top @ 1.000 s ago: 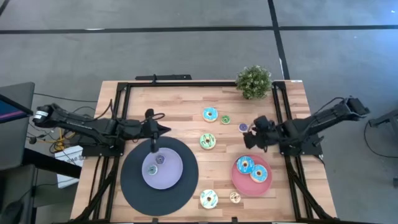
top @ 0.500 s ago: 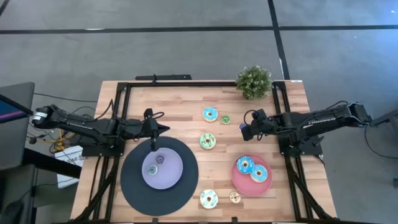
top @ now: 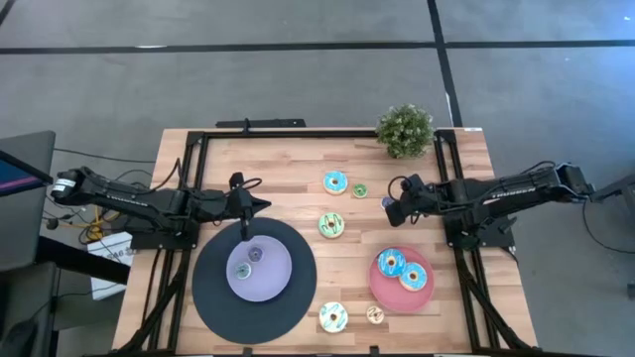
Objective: Pick & Place donuts
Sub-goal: Put the small dark blue donut on the pink plate
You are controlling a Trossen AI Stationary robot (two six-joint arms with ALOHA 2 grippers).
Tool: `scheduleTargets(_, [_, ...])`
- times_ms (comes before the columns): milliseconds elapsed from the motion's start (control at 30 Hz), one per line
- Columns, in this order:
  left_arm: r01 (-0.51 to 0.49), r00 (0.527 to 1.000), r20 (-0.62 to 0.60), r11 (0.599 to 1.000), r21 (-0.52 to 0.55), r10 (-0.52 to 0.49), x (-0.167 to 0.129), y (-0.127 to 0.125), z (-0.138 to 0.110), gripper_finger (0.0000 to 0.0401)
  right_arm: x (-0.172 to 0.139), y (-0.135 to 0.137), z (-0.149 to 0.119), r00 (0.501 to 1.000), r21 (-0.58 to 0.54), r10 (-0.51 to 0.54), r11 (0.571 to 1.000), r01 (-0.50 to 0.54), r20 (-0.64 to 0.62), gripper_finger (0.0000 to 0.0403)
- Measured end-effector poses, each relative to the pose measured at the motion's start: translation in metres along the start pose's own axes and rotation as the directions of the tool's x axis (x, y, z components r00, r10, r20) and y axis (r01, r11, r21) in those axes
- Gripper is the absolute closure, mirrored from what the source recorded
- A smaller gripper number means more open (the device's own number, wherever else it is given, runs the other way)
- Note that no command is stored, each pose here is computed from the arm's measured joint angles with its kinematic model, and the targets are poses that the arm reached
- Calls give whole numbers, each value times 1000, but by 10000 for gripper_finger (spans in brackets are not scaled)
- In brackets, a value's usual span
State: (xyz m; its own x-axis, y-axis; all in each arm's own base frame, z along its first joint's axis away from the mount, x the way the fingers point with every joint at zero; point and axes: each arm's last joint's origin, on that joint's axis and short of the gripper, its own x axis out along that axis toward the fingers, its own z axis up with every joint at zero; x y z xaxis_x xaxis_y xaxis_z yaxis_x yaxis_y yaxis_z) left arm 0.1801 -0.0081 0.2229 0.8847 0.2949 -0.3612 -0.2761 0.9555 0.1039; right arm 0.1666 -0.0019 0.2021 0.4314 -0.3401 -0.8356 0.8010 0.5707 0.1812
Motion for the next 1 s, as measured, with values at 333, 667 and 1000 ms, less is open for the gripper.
scheduleTargets(333, [-6, 1000, 17, 1000, -30, 6, 0, 0, 2, 401, 3, -2, -1, 999, -8, -44, 999, 44, -3, 58])
scheduleTargets(667, [21, 1000, 12, 999, -29, -21, 0, -1, 1, 401, 10, 5, -9, 996, 81, -88, 993, 88, -10, 23])
scheduleTargets(1000, [23, 1000, 14, 999, -38, -22, 0, -1, 2, 401, 51, 33, -33, 986, -57, -160, 986, 157, -38, 23])
